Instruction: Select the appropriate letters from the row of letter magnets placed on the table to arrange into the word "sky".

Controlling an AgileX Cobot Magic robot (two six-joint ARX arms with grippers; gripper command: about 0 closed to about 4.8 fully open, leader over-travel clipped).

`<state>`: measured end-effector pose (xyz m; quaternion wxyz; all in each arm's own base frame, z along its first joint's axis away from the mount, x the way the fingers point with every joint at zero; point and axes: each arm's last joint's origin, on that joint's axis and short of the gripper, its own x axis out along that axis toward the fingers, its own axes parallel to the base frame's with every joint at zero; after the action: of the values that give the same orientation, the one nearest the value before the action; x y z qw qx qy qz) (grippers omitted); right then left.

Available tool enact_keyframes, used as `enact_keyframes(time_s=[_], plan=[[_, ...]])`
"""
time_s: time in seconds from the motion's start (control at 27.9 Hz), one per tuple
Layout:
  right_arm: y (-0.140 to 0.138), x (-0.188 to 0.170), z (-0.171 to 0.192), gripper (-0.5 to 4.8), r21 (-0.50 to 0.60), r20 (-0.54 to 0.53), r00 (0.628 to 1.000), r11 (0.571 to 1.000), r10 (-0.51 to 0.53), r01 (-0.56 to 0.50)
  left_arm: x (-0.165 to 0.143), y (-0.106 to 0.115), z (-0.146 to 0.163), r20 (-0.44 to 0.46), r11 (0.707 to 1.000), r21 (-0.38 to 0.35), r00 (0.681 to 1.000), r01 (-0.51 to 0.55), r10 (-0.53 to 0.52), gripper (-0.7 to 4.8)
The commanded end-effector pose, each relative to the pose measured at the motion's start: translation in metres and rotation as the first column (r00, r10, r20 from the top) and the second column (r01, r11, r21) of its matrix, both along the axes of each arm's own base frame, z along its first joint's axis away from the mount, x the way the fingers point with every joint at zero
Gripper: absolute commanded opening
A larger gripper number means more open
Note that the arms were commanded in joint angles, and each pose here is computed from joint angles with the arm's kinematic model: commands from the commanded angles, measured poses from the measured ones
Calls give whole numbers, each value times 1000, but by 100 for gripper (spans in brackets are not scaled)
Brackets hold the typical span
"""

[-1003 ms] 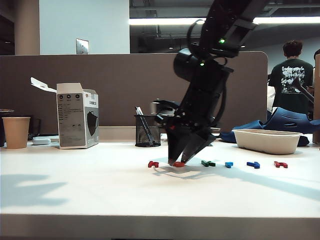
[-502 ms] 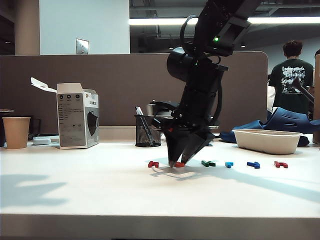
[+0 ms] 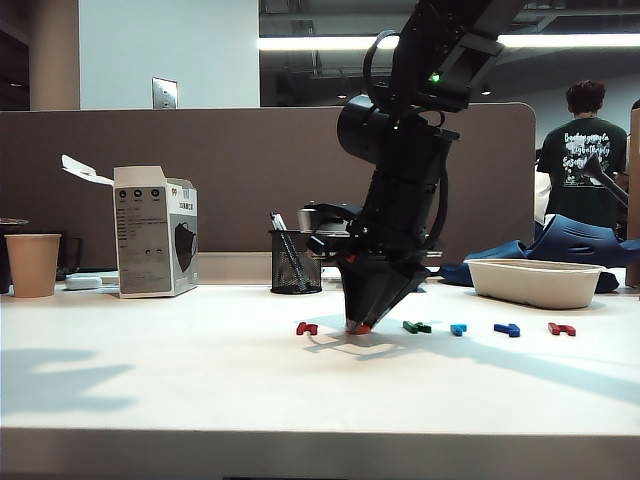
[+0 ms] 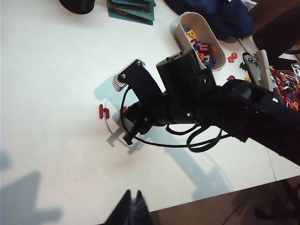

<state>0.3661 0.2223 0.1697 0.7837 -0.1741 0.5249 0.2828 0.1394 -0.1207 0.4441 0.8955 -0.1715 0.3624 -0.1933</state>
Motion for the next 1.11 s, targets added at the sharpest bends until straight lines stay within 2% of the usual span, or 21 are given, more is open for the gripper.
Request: enact_keyframes(time_s=[0.04,0.25,0.57,0.68,0.9,1.11], plan=[[-5,-8,-12,81,-53,-116,991,997,-69,63,0,1,2,11,1000,-4,1000,1,-1,-5],[-8,-15,-14,81,-73,-197,971,990,-134,122,0,0,2,11,1000,-4,1000,1,-1,-5],[-14,-27,-15,81,-139,-339,898,959,-280,247,0,1,2,11,1000,-4,1000,1,-1,-5],[-17,-33,-15,81,-193,-383,862,941,-332,276,0,1,2,11,1000,-4,1000,1,-1,-5],[-21,-39,-14,82,-254,-413,819,914,-398,316,0,1,2,11,1000,-4,1000,1,-1,-5],[-23,-50,-13,82,-273,-407,801,895,-439,352,0,1,2,11,1000,-4,1000,1,-1,-5]])
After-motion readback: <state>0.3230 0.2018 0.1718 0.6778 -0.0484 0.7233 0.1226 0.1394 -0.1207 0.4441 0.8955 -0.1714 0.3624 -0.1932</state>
